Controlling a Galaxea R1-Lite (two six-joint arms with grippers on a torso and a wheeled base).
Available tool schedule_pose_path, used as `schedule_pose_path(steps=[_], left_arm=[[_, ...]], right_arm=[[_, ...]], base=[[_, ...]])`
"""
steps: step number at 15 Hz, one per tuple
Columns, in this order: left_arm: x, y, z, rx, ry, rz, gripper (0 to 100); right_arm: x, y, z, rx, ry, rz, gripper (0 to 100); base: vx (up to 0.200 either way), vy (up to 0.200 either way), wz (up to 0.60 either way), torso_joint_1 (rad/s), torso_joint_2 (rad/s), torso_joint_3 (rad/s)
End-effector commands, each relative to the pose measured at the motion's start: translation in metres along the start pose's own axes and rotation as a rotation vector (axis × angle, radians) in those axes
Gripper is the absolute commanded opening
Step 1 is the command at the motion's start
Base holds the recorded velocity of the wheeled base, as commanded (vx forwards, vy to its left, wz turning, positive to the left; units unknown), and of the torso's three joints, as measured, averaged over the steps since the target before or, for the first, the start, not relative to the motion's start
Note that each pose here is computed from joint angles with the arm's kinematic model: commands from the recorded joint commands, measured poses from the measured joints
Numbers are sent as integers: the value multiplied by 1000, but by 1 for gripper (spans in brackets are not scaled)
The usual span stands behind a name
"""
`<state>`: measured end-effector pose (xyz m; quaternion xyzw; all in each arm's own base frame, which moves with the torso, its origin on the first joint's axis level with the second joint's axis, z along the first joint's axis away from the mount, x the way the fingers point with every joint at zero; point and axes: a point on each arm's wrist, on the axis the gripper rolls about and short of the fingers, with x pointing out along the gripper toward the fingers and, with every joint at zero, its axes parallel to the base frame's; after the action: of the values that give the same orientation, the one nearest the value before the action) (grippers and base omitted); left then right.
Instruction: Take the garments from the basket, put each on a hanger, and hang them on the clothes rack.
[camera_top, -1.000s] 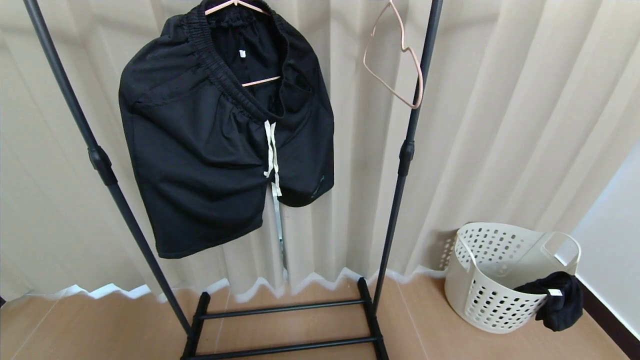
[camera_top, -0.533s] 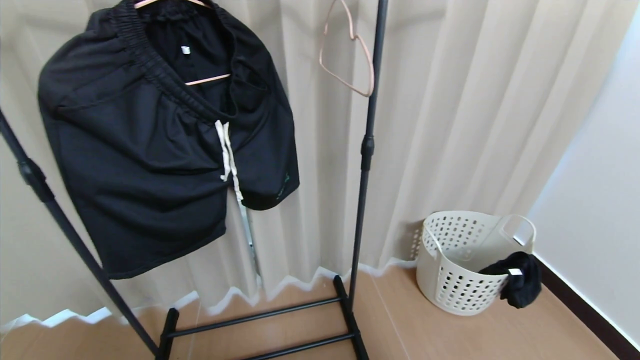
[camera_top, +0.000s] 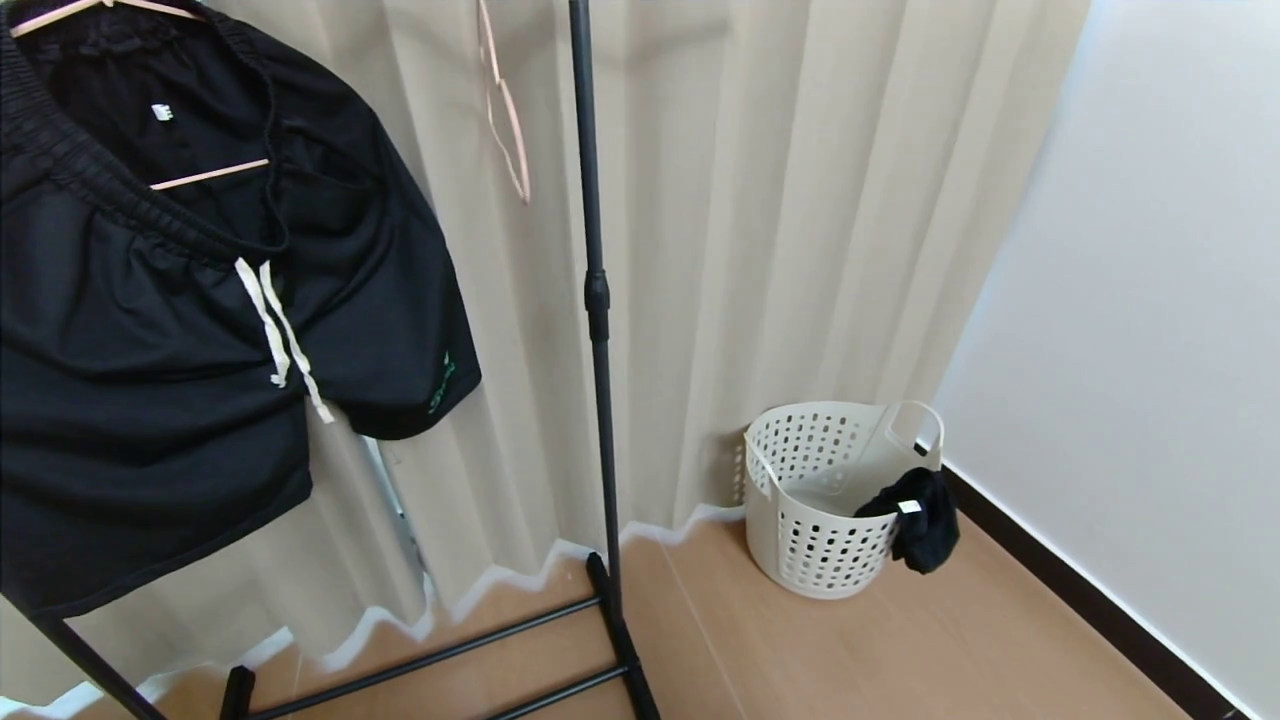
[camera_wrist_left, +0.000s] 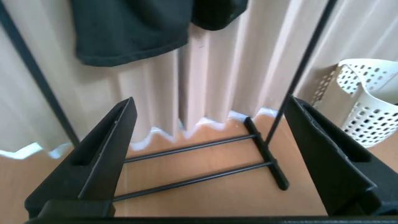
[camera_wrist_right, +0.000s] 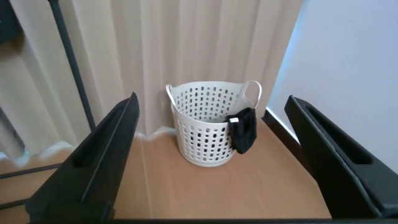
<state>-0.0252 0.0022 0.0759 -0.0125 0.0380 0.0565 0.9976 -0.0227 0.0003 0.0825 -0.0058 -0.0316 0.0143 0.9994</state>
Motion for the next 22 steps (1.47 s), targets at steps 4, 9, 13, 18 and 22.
schedule_pose_path(steps=[4, 9, 13, 18, 22], left_arm=[[0, 0, 0, 0, 2, 1, 100], [0, 0, 0, 0, 2, 1, 100], [0, 0, 0, 0, 2, 1, 100], [0, 0, 0, 0, 1, 1, 100], [0, 0, 0, -2, 2, 1, 100]], right_arm=[[0, 0, 0, -1, 0, 2, 100], [0, 0, 0, 2, 0, 0, 100], [0, 0, 0, 1, 0, 0, 100], [0, 0, 0, 2, 0, 0, 100], [0, 0, 0, 2, 0, 0, 100]], base=[[50, -200, 0, 1, 2, 0], [80, -200, 0, 4, 6, 6], [0, -200, 0, 2, 2, 0], [0, -200, 0, 1, 4, 1], [200, 0, 0, -1, 4, 4]])
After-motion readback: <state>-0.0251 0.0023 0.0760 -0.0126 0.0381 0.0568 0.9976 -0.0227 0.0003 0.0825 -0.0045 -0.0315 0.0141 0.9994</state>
